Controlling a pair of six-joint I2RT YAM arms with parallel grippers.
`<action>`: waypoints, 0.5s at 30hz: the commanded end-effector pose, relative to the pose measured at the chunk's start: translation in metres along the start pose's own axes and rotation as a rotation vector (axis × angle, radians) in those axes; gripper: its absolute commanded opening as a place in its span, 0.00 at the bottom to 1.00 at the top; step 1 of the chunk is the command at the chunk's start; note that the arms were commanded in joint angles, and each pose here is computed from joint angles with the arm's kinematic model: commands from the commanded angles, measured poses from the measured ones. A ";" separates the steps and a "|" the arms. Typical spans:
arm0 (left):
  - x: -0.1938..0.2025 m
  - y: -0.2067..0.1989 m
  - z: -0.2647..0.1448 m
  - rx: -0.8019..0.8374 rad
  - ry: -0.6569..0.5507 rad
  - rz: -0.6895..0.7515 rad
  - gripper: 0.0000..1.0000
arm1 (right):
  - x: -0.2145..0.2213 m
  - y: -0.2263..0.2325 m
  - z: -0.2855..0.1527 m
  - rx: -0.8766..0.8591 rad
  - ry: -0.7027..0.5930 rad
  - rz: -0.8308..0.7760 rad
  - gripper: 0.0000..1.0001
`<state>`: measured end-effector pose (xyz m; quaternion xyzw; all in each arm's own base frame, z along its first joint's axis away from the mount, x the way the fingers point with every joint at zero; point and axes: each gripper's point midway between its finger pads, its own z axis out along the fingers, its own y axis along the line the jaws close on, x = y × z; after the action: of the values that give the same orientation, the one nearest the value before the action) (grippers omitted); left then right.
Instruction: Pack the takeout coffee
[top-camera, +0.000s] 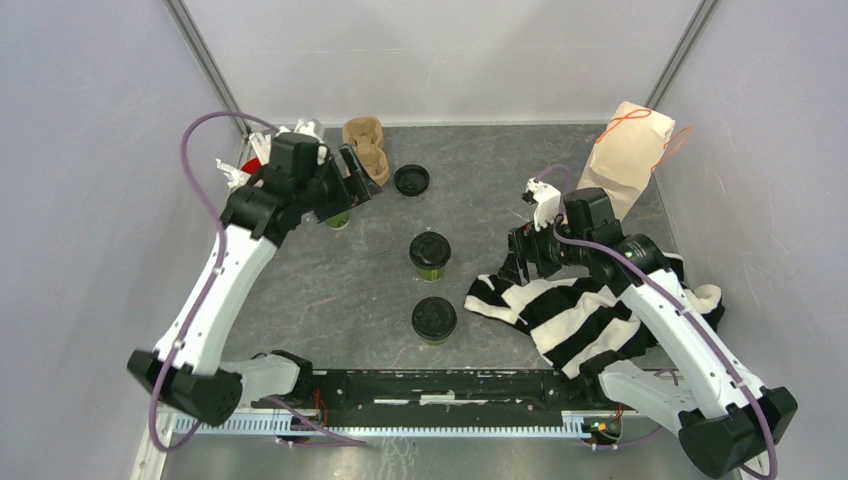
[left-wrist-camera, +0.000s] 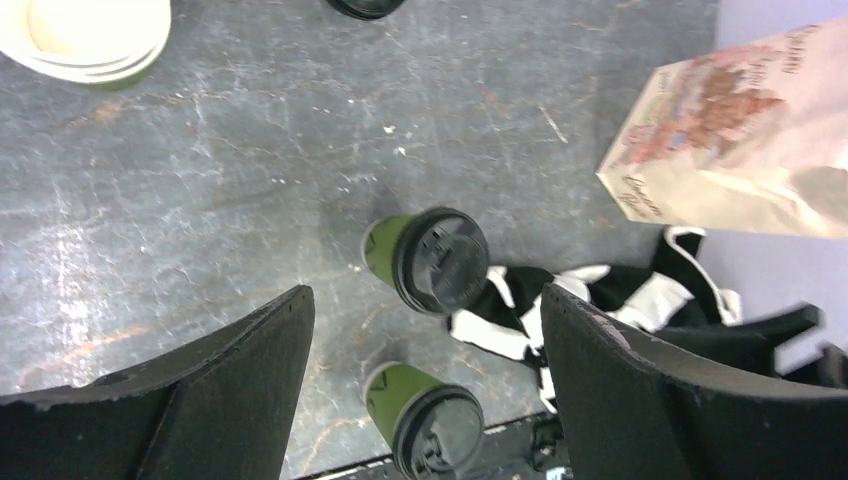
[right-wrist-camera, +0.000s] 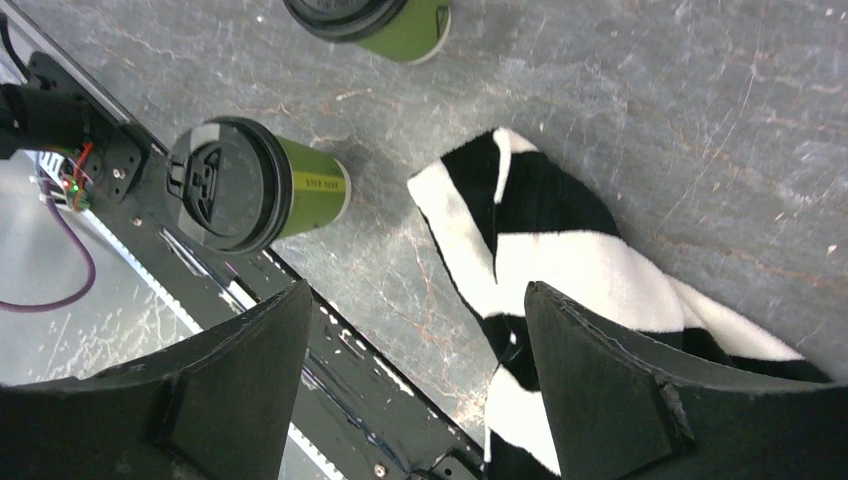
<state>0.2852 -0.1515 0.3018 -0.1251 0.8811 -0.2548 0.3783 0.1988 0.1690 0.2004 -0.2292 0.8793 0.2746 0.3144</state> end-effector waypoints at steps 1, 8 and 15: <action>-0.029 0.005 0.034 -0.085 -0.051 0.083 0.88 | -0.035 0.001 0.000 0.011 -0.070 -0.020 0.85; -0.054 0.004 0.087 -0.130 -0.070 0.177 0.87 | -0.091 -0.016 0.017 0.085 -0.064 -0.042 0.85; -0.059 0.013 0.156 -0.197 0.016 0.268 0.77 | -0.143 -0.012 0.029 0.052 -0.122 -0.042 0.84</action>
<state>0.4040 -0.1695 0.2416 -0.0819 0.9171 -0.1471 0.3613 0.2976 0.2038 0.2419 -0.2224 0.8816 0.2526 0.3308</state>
